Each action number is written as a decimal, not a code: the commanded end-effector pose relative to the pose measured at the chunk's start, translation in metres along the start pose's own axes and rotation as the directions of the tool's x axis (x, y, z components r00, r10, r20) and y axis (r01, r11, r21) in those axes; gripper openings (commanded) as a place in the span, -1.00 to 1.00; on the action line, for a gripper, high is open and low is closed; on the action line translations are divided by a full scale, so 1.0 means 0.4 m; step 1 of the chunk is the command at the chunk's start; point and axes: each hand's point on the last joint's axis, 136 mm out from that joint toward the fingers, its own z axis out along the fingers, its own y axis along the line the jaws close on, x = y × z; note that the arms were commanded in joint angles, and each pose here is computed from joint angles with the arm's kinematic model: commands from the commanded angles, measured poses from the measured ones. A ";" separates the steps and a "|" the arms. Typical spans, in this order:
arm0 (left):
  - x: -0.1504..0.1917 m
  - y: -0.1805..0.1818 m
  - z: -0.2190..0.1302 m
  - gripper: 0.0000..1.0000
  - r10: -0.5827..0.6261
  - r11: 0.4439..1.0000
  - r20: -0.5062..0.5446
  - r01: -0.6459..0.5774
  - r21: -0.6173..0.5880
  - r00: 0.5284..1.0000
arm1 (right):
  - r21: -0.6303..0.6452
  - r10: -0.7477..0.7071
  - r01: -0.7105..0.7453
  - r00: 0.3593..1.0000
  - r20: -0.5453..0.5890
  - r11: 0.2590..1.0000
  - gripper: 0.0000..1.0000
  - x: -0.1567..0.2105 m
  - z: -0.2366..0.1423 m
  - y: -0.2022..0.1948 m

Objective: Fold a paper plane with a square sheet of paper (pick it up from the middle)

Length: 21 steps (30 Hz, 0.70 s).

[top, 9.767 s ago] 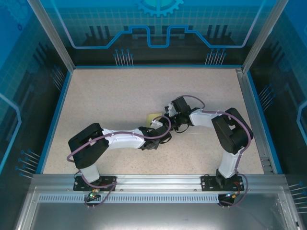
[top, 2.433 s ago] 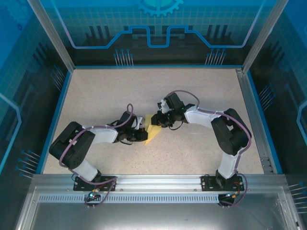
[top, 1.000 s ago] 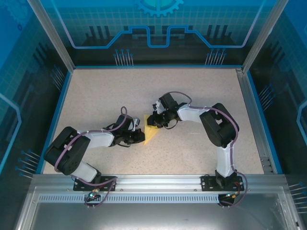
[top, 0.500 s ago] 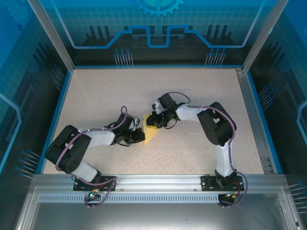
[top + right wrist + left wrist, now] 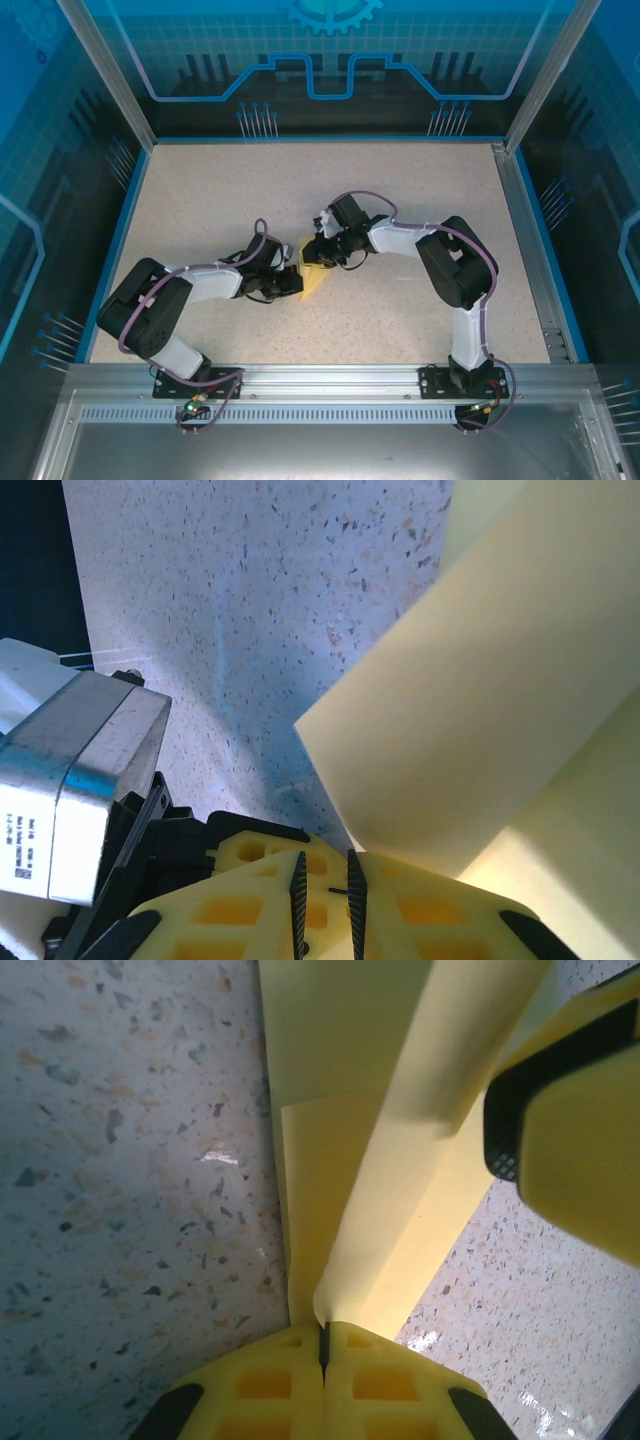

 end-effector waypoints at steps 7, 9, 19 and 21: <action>0.020 0.039 0.009 -1.00 -0.011 0.998 -0.051 0.008 -0.057 0.999 | 0.034 0.008 -0.007 1.000 -0.006 0.999 -0.58 -0.028 0.022 -0.020; 0.021 0.040 0.010 -1.00 -0.011 0.998 -0.055 0.008 -0.057 0.998 | 0.052 0.019 -0.018 1.000 -0.008 0.998 -0.58 -0.030 0.027 -0.036; 0.030 0.047 0.018 -0.99 -0.016 0.998 -0.070 0.012 -0.057 0.997 | 0.065 0.035 -0.034 0.999 -0.022 0.997 -0.59 -0.033 0.047 -0.075; 0.032 0.048 0.019 -0.97 -0.019 0.998 -0.074 0.015 -0.057 0.997 | 0.074 0.036 -0.034 0.999 -0.027 0.997 -0.59 -0.030 0.050 -0.084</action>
